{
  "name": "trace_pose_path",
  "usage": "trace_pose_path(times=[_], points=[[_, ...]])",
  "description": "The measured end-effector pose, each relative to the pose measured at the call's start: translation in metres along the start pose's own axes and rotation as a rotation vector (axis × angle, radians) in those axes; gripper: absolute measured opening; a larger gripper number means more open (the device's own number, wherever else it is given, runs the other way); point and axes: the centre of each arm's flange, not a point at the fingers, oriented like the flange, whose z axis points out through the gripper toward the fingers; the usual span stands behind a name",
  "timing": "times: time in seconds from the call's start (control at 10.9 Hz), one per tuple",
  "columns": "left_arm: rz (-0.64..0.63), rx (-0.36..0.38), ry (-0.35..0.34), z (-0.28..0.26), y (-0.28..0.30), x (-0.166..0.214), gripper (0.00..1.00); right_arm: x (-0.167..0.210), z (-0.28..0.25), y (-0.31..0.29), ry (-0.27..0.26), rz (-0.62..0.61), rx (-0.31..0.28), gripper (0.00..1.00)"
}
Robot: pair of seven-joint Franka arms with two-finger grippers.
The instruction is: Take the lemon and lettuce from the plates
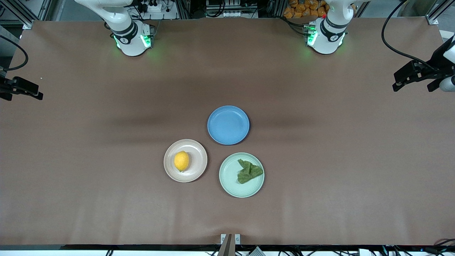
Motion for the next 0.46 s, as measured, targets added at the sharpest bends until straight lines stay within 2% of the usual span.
trace_pose_path(times=[0.46], points=[[0.010,-0.001,-0.007,0.0032,0.0047,0.0010,1.00,-0.0002,0.0000,0.0009,0.000,0.002,0.000,1.00]])
